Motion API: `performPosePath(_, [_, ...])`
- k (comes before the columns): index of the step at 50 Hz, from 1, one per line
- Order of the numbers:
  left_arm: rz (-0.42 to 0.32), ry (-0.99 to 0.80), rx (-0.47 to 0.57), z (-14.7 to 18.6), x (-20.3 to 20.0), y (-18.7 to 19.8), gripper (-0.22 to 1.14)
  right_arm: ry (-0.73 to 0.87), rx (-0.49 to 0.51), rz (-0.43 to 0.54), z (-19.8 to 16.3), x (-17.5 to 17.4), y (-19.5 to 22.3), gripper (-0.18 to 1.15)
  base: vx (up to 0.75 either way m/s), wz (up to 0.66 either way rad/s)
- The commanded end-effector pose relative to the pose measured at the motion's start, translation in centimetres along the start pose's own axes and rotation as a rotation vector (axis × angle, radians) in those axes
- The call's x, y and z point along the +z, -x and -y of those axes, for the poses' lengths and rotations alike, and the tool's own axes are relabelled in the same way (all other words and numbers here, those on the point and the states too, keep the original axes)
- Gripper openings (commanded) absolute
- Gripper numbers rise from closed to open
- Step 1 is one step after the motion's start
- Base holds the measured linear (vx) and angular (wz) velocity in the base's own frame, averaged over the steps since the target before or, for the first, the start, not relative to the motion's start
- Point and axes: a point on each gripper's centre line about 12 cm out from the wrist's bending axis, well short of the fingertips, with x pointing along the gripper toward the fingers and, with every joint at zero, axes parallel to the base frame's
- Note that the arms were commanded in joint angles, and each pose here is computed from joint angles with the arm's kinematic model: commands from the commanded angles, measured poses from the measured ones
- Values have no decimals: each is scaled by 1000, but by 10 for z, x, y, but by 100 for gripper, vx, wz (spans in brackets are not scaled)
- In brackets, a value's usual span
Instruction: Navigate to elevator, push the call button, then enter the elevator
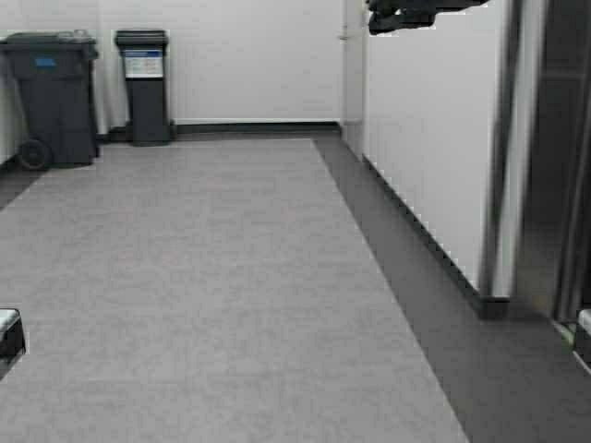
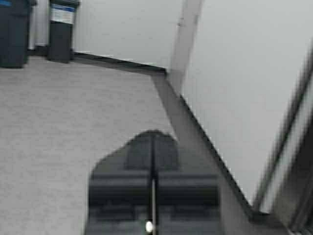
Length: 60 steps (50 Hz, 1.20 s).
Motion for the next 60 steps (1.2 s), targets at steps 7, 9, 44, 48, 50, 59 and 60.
performPosePath(7, [46, -47, 3, 4, 24, -9, 2, -7, 2, 52, 0, 13, 7, 6, 45, 16])
performPosePath(9, [58, -73, 1, 6, 32, -12, 2, -16, 1, 55, 0, 13, 8, 6, 46, 18])
performPosePath(44, [-111, -142, 7, 0, -8, -51, 2, -60, -9, 60, 3, 5, 20, 6, 49, 16])
performPosePath(48, [-109, -140, 5, 1, -8, -51, 2, -64, -13, 47, 4, 0, 20, 6, 52, -18])
performPosePath(50, [-111, -142, 5, 1, -9, -51, 2, -62, -13, 43, 4, -1, 20, 6, 52, -29])
performPosePath(59, [-108, -149, 4, 1, -8, -51, 2, -65, -8, 45, 4, 0, 14, 6, 53, -41])
performPosePath(60, [-107, -150, 2, 1, -8, -51, 2, -65, -8, 44, 4, -1, 14, 6, 53, -40])
